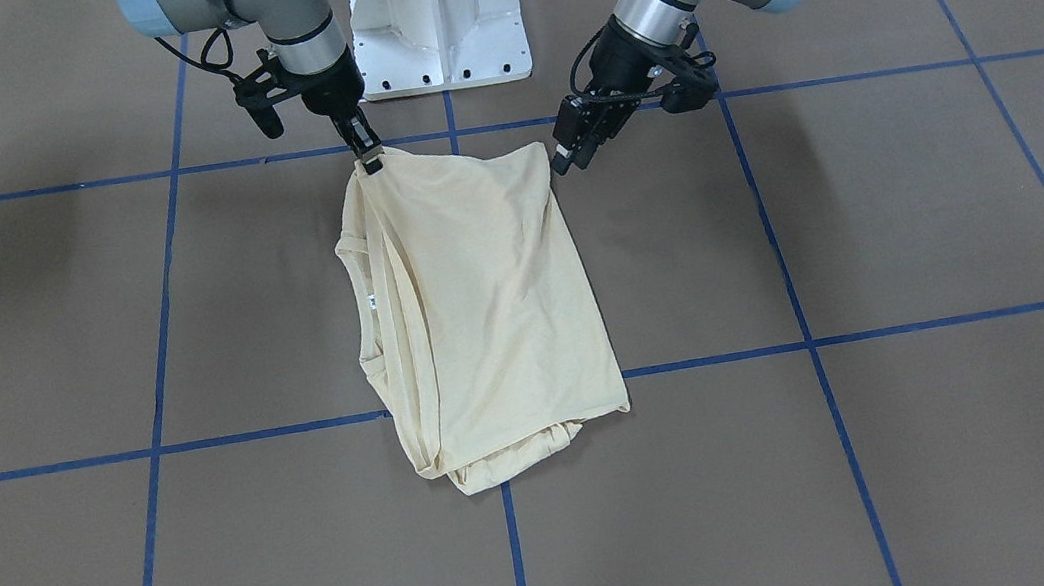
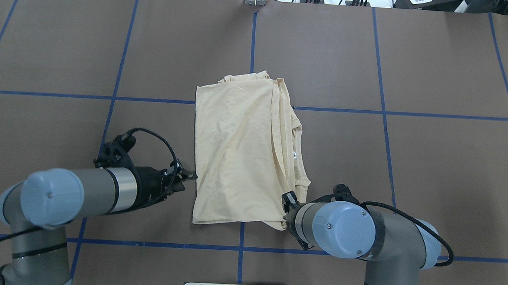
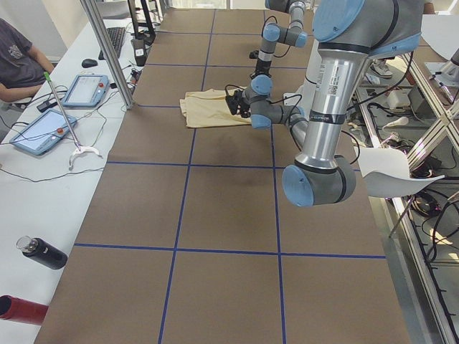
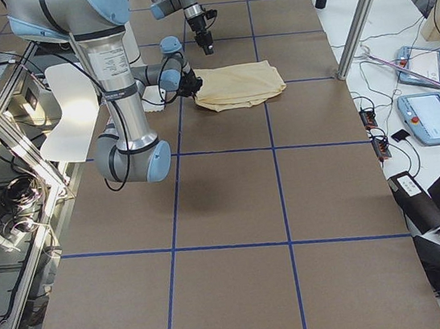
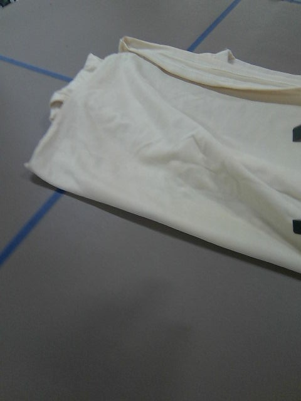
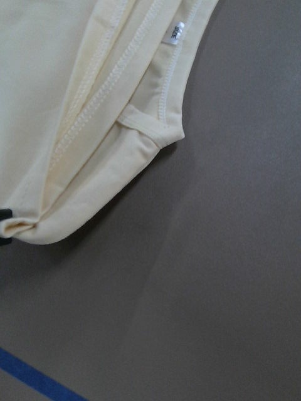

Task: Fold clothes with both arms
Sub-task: 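Lower the left gripper to the shirt corner nearest the robot, then grasp the shirt edge nearest the robot with both grippers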

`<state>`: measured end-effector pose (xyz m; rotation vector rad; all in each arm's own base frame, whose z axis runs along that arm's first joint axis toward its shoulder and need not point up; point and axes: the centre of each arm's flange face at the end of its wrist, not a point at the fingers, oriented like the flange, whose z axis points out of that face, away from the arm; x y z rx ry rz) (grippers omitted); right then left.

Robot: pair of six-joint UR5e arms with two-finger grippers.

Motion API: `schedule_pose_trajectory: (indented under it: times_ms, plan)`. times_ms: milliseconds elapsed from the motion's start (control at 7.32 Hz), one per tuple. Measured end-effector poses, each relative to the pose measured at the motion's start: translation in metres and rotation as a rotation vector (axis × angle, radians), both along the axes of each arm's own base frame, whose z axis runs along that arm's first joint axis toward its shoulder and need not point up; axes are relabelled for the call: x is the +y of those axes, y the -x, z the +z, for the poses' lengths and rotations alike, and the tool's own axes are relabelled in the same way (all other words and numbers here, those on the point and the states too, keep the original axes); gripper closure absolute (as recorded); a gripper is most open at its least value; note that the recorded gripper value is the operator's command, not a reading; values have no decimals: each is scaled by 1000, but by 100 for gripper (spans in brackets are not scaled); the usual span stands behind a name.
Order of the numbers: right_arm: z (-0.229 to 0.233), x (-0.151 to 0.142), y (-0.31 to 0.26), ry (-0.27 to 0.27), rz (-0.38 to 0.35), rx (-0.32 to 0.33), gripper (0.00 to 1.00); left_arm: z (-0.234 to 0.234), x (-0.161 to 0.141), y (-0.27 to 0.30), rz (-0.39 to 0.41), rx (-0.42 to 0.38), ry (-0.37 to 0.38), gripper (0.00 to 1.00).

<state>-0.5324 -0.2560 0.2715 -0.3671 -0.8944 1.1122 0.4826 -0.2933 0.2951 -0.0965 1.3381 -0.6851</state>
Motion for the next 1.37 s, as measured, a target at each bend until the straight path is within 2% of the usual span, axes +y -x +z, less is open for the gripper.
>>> schedule_pose_trajectory:
  times_ms: [137,273,956,1093,1229,1366]
  plan:
    - [-1,0,0,-1,0,-1,100,8,24,-18,-7,-11,35,49]
    - [-2,0,-1,-1,0,-4,100,15,36,-30,-9,-25,49,52]
    - [-8,1,-6,-4,1,-18,100,18,54,-50,15,-36,56,54]
    - [-8,1,-6,-4,1,-19,100,19,58,-52,23,-39,57,48]
    - [-8,1,-6,-4,1,-20,100,20,62,-55,31,-43,57,50]
    - [-9,1,-6,-4,1,-20,100,21,67,-57,40,-45,57,66]
